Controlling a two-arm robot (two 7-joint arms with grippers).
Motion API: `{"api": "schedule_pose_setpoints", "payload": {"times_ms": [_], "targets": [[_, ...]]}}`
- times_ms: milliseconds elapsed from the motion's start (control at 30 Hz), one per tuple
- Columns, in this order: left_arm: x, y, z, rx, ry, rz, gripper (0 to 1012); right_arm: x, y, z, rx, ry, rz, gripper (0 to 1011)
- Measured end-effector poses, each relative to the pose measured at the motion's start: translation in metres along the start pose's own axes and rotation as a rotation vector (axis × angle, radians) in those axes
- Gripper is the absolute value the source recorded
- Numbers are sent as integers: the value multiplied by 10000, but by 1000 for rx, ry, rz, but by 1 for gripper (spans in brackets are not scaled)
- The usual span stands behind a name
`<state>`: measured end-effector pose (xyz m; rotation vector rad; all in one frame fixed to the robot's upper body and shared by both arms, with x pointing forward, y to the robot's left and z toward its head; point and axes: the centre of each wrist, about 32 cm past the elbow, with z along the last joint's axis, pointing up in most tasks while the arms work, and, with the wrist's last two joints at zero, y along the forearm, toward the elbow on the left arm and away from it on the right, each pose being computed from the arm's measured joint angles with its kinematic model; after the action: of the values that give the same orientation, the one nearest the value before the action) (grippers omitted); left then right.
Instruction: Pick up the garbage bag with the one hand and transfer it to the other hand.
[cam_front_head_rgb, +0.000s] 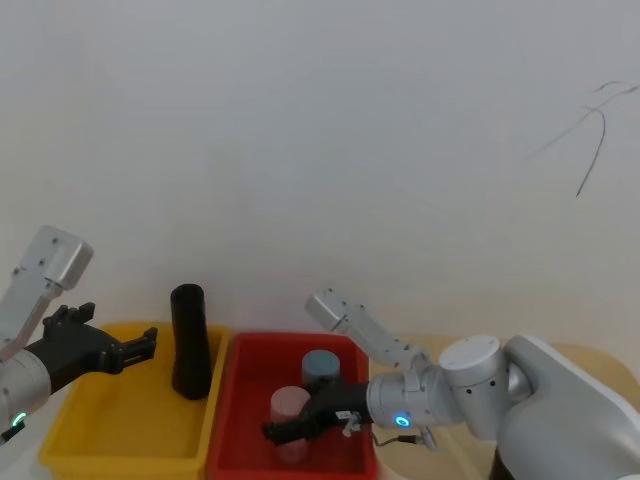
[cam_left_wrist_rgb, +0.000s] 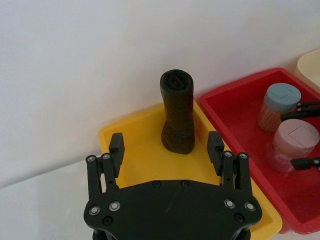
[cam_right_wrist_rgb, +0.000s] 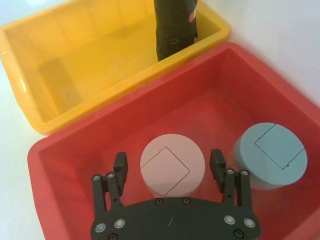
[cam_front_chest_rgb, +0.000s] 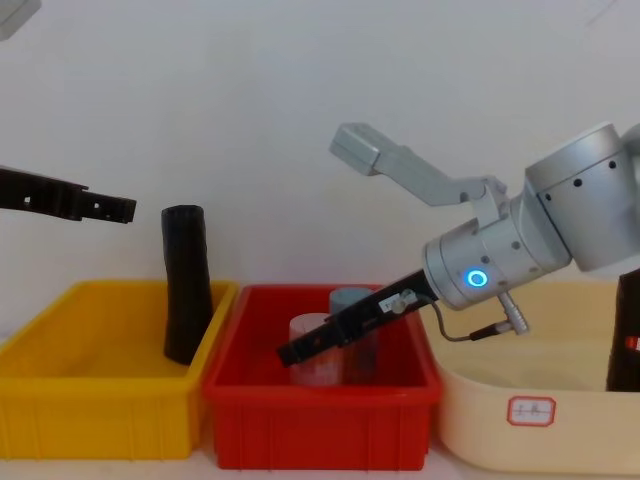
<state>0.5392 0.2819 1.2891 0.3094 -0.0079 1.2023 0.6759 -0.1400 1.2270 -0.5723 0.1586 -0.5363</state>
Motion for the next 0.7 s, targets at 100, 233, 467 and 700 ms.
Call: {"api": "schedule_pose_setpoints", "payload": {"times_ms": [100,233,467,700], "targets": [[0,0,0,0,0,0,1000,6,11,-9,-1,2,1,1002],[0,0,0,0,0,0,1000,11,26,-16,0,4,4,935],[0,0,0,0,0,0,1000,20,39,-25,-1,7,5,737],[0,0,0,0,0,0,1000,23,46,-29,-1,8,7,663]]}}
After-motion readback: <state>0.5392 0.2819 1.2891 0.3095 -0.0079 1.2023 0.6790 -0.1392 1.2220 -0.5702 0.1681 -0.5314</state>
